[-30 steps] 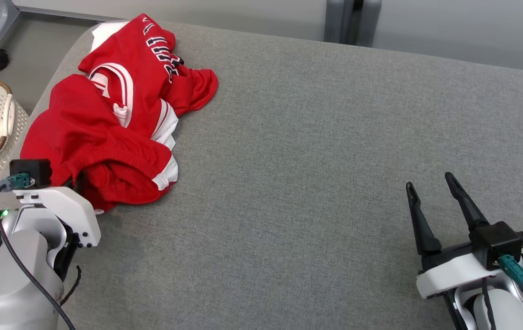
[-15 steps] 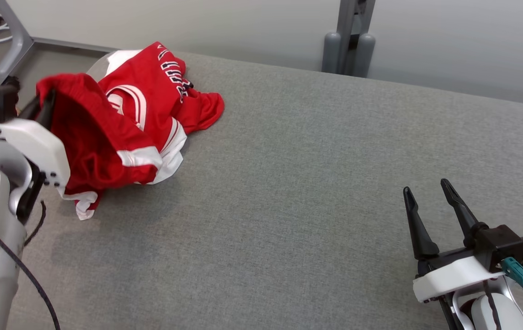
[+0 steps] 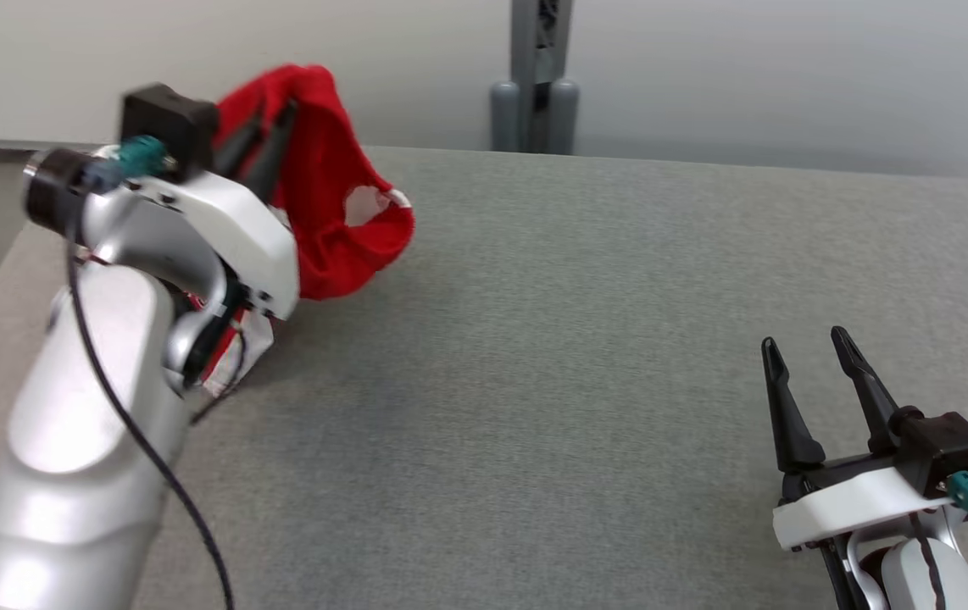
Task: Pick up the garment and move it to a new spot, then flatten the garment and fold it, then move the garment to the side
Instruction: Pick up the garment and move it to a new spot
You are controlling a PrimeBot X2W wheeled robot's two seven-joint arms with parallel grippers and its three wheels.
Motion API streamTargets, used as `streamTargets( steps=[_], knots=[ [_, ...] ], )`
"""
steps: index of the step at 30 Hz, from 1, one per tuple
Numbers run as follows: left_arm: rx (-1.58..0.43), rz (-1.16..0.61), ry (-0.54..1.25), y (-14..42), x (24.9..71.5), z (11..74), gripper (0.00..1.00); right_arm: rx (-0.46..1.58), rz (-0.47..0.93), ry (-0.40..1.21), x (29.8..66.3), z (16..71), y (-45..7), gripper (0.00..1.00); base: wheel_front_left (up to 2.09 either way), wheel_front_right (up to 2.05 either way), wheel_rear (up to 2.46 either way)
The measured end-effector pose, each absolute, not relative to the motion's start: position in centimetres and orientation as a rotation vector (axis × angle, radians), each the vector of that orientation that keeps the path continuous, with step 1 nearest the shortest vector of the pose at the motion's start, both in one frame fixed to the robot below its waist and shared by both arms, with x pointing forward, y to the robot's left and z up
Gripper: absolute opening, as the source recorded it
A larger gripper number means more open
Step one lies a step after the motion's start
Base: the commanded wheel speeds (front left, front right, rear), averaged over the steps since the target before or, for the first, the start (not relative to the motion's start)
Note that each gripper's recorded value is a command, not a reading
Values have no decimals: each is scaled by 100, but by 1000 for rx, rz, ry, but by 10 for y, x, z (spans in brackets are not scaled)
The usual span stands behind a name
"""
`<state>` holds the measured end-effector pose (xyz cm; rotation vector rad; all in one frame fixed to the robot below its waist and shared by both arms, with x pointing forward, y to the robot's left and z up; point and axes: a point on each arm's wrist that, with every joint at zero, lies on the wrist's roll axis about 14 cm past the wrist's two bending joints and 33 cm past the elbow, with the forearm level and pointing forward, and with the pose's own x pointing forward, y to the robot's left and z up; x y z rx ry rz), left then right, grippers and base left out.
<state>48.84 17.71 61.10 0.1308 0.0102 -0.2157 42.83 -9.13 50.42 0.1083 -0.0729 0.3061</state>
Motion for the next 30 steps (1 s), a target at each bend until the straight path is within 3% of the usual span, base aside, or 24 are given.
streamTargets(
  steps=[11,24,30],
  knots=[
    [-41,-540,238,18,485,508,0,102,140,-73,418,502,-153,100,0,0,0],
    [-11,-845,154,-95,484,525,0,88,-7,-36,397,491,-204,100,0,0,0],
    [-12,-1004,148,-142,462,531,0,85,-42,-27,390,489,-215,100,0,0,0]
  ],
)
